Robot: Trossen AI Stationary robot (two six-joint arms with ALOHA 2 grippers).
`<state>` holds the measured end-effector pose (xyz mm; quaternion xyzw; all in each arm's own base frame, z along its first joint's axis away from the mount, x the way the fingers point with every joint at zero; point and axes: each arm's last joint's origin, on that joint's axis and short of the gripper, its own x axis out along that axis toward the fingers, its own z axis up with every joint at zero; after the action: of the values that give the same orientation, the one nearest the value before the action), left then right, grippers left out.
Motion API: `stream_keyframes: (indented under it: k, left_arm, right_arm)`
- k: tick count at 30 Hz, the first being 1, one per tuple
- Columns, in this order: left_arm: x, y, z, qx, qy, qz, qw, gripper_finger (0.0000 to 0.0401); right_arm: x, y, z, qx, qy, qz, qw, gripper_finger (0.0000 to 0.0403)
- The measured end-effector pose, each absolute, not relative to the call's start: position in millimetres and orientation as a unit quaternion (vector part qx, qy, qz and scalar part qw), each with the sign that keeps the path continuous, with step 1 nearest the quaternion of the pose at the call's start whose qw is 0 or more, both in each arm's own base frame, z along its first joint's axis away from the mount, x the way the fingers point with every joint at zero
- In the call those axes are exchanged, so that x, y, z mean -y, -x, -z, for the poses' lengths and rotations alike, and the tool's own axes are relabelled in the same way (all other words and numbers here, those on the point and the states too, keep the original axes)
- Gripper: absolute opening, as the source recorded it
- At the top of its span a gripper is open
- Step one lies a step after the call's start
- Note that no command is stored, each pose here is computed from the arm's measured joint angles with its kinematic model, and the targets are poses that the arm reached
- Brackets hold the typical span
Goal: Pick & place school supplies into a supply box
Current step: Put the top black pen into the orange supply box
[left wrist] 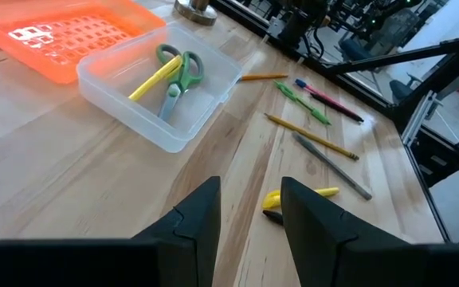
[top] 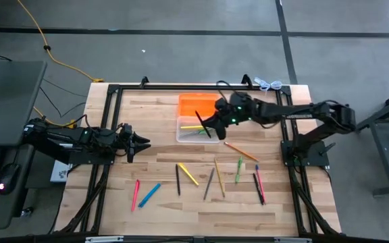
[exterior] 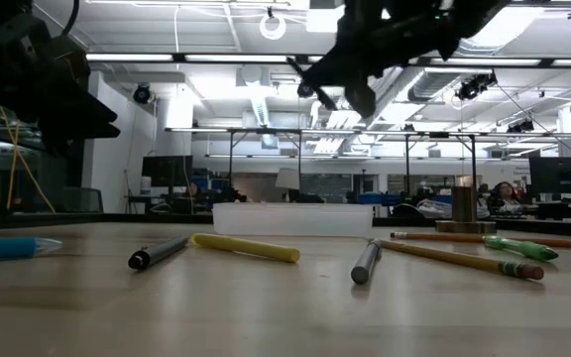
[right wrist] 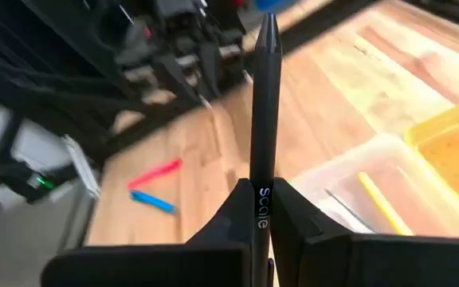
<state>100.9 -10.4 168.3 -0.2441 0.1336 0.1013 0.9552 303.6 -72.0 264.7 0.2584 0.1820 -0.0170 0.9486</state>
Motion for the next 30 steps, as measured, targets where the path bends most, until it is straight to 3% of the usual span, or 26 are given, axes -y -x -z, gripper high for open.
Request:
stream_keyframes:
  k: [16,30]
  left_arm:
    - [10,-99,-164,-0.154,0.253,-0.108,0.949,0.0161]
    - [10,-99,-164,-0.153,0.252,-0.110,0.949,0.0161]
  right_arm:
    - [93,-371,-283,-0.348,-0.103,0.042,0.931,0.0005]
    - [97,-383,-252,-0.414,-0.097,0.044,0.904,0.0010]
